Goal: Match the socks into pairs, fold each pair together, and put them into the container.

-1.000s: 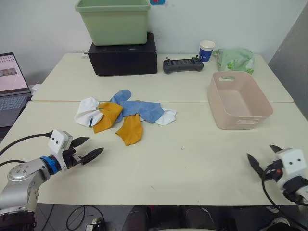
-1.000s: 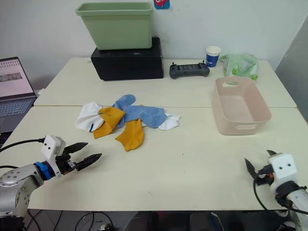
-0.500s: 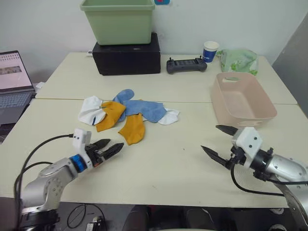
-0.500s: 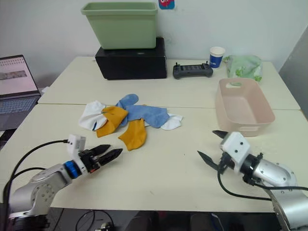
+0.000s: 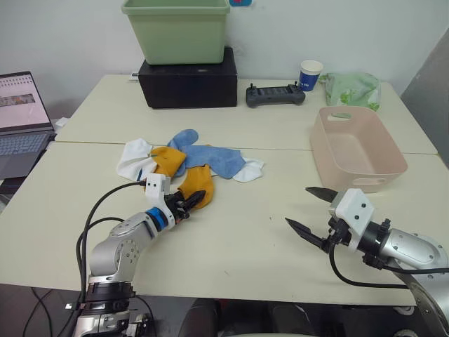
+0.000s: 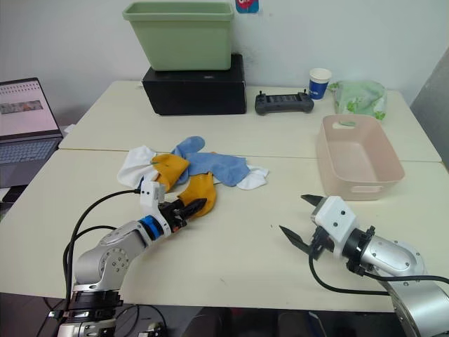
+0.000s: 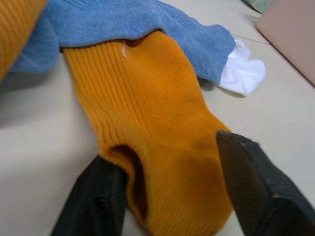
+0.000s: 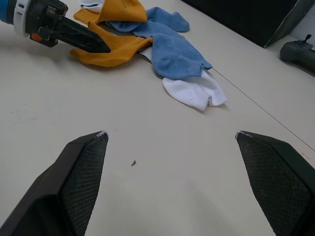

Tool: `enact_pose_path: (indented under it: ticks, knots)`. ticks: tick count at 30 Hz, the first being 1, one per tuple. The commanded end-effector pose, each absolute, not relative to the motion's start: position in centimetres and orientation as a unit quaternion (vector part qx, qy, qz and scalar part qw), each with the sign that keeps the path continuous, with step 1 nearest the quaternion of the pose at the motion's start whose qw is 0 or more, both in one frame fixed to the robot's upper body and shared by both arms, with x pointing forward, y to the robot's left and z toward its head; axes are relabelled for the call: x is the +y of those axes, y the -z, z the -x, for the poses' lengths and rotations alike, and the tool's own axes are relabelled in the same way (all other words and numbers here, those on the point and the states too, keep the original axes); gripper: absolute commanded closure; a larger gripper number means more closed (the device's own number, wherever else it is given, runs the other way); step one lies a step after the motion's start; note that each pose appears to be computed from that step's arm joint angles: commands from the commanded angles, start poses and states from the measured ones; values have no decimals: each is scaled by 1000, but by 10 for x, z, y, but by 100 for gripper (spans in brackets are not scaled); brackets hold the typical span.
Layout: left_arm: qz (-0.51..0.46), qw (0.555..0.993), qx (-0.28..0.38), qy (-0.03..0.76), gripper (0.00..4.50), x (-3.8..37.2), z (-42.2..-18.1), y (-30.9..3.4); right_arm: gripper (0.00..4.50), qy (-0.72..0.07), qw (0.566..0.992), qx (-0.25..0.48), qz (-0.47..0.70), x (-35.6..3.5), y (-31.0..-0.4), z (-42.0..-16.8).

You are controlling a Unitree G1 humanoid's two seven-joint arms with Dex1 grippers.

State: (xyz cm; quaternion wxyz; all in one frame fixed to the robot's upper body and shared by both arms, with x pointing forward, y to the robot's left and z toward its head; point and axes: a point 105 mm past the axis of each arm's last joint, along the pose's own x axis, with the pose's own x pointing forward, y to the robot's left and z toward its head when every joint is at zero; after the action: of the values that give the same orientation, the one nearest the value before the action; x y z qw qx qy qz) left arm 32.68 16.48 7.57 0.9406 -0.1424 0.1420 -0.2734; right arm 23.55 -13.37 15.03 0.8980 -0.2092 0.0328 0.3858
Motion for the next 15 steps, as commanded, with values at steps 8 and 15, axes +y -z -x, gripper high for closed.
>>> enact_pose_path:
  ticks: [8, 15]
  knots:
    - [106, 946, 73, 298, 449, 181, -338, -131, 0, -377, 901, 11, 216, -131, -161, -230]
    - [74, 939, 33, 335, 449, 205, -337, -194, 0, -380, 900, 9, 215, -130, -162, -232]
